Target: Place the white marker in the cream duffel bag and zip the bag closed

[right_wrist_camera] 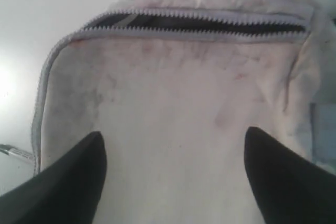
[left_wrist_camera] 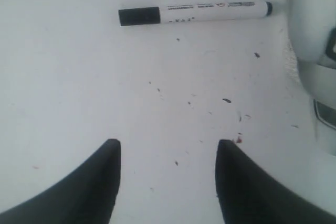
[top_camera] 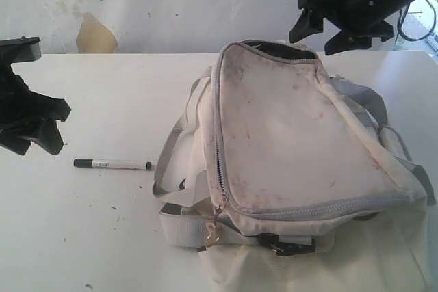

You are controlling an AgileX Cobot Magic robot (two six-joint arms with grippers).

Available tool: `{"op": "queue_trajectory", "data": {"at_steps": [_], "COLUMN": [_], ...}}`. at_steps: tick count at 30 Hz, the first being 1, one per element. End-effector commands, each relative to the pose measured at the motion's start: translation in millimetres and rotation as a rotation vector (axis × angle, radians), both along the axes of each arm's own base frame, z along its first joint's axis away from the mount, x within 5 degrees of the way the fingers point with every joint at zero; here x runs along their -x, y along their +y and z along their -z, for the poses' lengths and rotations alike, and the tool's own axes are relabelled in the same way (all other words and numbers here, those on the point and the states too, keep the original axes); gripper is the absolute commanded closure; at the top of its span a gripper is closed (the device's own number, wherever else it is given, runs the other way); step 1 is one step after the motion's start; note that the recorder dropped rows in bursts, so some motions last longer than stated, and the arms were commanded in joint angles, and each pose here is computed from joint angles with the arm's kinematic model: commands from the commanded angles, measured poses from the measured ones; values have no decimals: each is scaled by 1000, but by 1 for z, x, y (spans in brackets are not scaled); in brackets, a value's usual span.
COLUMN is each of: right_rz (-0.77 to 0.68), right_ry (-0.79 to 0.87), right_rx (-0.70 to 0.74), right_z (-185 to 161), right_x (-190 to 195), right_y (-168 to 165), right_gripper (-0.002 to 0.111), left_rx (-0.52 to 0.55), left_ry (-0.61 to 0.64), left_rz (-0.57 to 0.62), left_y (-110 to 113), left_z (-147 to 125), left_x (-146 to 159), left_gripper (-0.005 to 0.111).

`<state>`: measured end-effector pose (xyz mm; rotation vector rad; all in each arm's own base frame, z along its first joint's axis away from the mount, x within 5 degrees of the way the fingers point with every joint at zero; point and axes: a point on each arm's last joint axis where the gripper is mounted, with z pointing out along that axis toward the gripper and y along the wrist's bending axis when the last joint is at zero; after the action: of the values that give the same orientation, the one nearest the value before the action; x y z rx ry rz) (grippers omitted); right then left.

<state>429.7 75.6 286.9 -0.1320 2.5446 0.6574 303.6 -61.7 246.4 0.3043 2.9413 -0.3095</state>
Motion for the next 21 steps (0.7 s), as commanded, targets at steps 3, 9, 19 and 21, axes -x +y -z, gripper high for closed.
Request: {"op": "queue_trajectory", "data": {"at_steps": [3,9,19,21], "right_rz": [-40,-17,18,-1], "right_ry": [10,-35,-227,-269], "right_rx": [92,111,97,114], "right_z": [-4,-6,-14,-12], "right_x": [13,20,25,24], "right_y": [44,81,129,136], "right_gripper": [45,45,45,45], "left_rx": [-17,-15,-13,-11], "left_ry": [-72,-97,-127,-131], "left_rz": [-10,-15,-21,-23], "left_y": [2,2,2,2], "left_z": [-5,-5,-6,-6], "left_x": [-4,-6,-9,-9], "left_gripper": [50,50,50,50]}}
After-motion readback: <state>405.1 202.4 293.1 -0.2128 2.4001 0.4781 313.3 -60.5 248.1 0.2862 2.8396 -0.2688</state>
